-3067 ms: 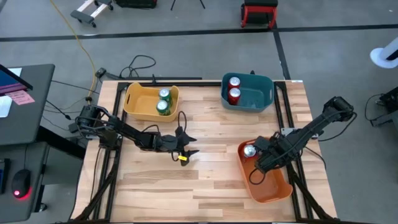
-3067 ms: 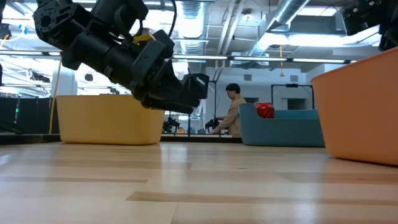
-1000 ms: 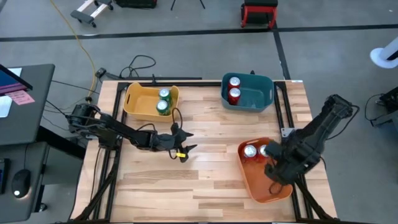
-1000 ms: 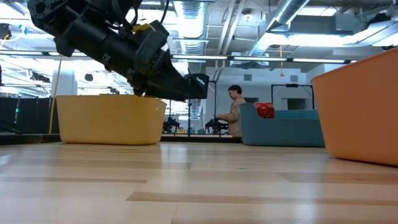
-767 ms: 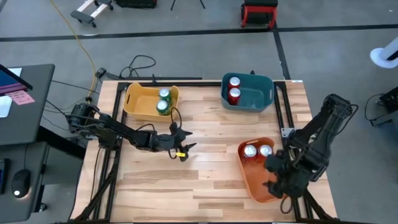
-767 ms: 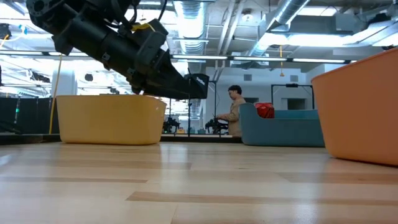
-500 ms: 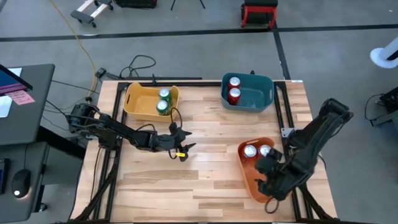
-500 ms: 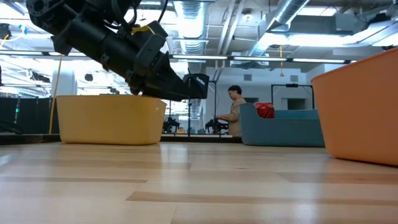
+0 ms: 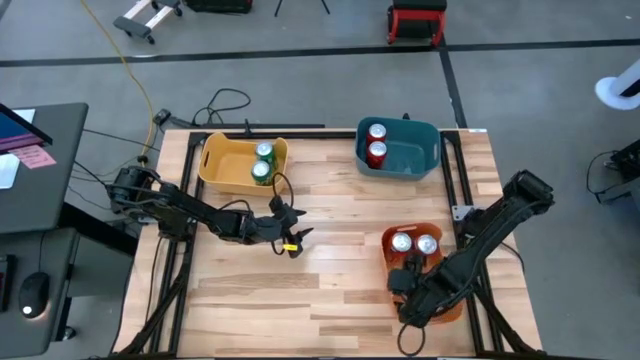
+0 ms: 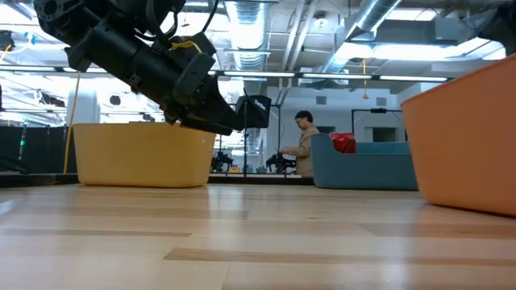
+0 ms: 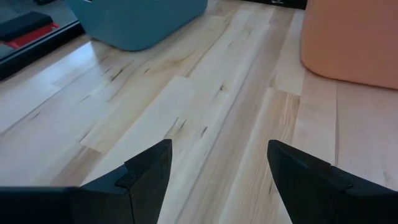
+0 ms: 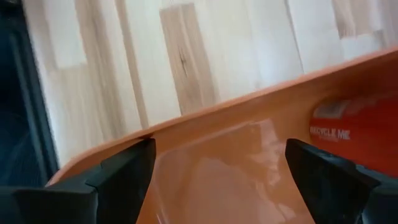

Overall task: Sort soda cans
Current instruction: Adjust the orange bin, then return to Home Position

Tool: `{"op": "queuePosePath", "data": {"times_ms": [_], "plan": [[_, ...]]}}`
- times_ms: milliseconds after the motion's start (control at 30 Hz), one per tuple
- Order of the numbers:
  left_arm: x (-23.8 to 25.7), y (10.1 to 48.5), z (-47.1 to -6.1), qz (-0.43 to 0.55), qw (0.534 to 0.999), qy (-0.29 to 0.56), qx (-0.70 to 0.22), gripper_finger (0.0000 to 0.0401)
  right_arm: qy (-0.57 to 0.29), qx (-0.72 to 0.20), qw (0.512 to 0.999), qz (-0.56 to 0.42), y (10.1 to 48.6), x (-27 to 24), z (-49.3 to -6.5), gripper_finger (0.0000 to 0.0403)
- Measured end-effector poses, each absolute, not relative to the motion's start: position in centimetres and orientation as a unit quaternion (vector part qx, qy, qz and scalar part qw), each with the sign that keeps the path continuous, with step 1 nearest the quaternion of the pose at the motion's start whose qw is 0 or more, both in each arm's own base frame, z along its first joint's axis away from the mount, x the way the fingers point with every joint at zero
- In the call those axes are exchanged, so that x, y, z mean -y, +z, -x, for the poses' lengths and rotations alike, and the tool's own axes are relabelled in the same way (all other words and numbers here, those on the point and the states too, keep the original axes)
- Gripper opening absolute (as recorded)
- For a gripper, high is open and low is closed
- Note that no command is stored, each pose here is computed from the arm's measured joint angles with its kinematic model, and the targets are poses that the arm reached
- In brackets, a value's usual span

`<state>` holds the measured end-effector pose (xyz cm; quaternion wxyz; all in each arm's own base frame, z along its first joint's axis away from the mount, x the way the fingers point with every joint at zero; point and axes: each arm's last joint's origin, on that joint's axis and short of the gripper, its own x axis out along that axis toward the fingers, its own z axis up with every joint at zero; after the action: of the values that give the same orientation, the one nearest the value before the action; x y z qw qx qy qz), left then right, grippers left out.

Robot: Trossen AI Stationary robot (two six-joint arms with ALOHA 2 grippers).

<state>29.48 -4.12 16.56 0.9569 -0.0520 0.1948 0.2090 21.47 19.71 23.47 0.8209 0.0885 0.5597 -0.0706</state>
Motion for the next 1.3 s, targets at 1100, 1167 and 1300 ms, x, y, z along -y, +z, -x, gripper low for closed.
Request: {"op": "queuePosePath", "data": {"times_ms": [1100,1167,1300], "plan": [[4.1,24.2,-26.6,-0.034,0.974,0.209,-0.08,0.0242,-0.356,-0.17,0.911,0.117,30.6,-12.8,-21.4,0.0379],[3.8,24.3,-26.7,-0.045,0.976,0.198,-0.082,0.0242,-0.352,-0.173,0.913,0.112,30.9,-12.6,-22.2,0.0379],[3.0,24.4,-26.9,-0.029,0.98,0.181,-0.075,0.0242,-0.281,-0.168,0.94,0.1,32.3,-12.9,-24.5,0.0379]]}}
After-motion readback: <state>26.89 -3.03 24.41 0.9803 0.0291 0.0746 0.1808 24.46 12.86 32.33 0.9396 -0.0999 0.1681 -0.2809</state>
